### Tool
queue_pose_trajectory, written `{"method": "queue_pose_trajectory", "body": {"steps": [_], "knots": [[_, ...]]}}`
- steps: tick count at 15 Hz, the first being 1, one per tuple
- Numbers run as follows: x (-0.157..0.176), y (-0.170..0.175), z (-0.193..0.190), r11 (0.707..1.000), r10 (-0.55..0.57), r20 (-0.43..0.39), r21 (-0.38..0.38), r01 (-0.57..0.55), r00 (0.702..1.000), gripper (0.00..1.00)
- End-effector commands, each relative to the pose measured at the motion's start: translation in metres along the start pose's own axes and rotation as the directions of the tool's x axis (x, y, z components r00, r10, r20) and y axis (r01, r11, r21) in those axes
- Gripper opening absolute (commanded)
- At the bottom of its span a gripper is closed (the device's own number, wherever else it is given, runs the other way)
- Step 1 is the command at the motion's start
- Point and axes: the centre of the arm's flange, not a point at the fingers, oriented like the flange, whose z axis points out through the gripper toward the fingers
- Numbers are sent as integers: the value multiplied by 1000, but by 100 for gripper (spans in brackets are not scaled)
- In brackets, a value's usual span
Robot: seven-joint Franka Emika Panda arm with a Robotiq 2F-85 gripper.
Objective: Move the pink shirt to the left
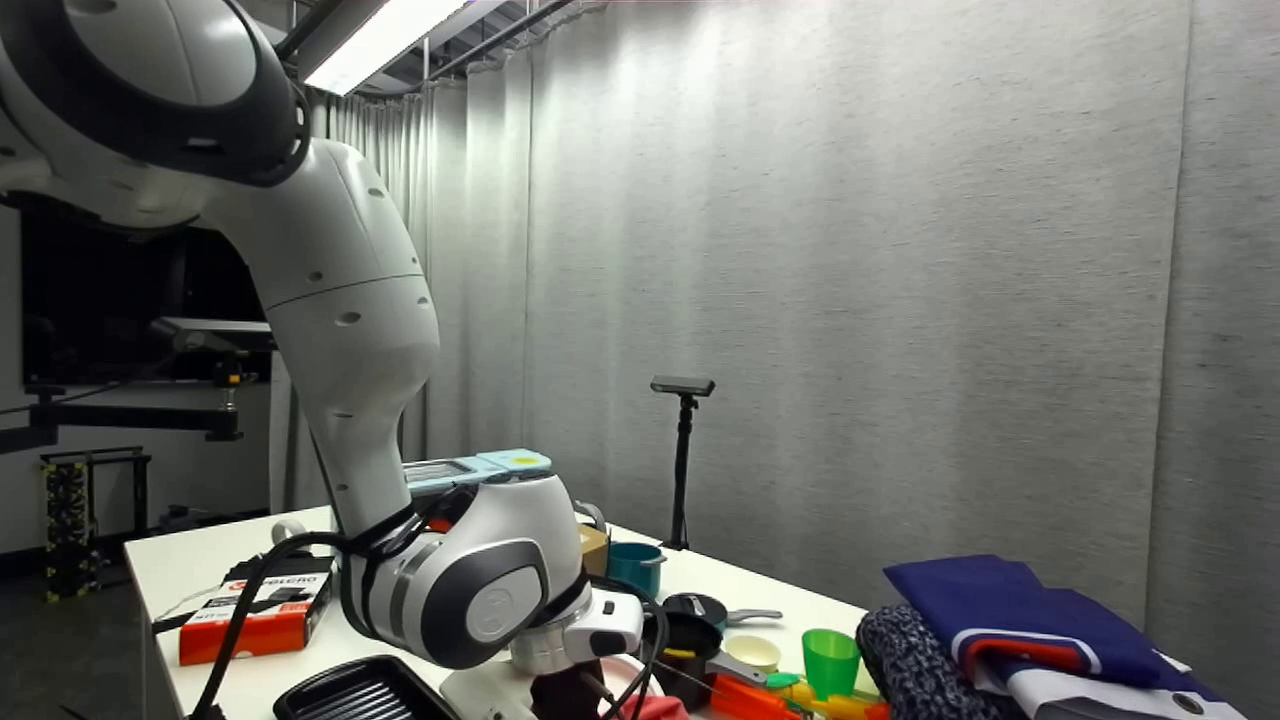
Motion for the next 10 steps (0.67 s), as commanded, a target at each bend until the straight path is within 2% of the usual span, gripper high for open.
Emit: {"method": "queue_pose_trajectory", "body": {"steps": [1,10], "knots": [[-6,-11,7,999,-12,-9,46,13,1000,0],[19,-66,12,980,-39,-5,196,39,999,0]]}}
